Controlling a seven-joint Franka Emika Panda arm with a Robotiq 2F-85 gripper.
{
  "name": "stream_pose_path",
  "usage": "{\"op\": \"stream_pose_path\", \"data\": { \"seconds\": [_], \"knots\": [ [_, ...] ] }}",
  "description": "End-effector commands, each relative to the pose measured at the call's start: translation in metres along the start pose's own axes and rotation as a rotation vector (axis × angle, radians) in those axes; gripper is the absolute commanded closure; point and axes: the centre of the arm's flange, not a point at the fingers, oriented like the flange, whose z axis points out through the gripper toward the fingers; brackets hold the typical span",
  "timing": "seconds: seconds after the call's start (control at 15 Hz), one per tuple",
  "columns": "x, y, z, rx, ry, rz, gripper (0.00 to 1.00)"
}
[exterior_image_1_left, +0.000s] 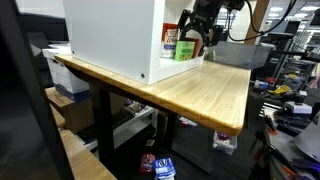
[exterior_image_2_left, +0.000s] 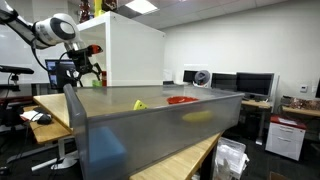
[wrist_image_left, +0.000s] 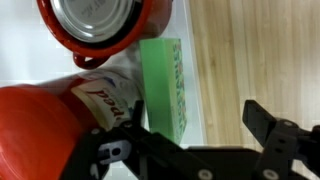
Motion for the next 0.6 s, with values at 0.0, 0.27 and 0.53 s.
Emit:
{"op": "stream_pose_path", "data": {
  "seconds": [0.0, 0.27, 0.53],
  "knots": [
    [0.0023, 0.0086, 0.0078, -0.015, -0.011, -0.03, 0.26],
    [0.001, 0.0065, 0.0108, -0.01, -0.019, -0.04, 0.51],
    [-0.0003, 0.0055, 0.0133, -0.004, -0.021, -0.038, 0.71]
  ]
}}
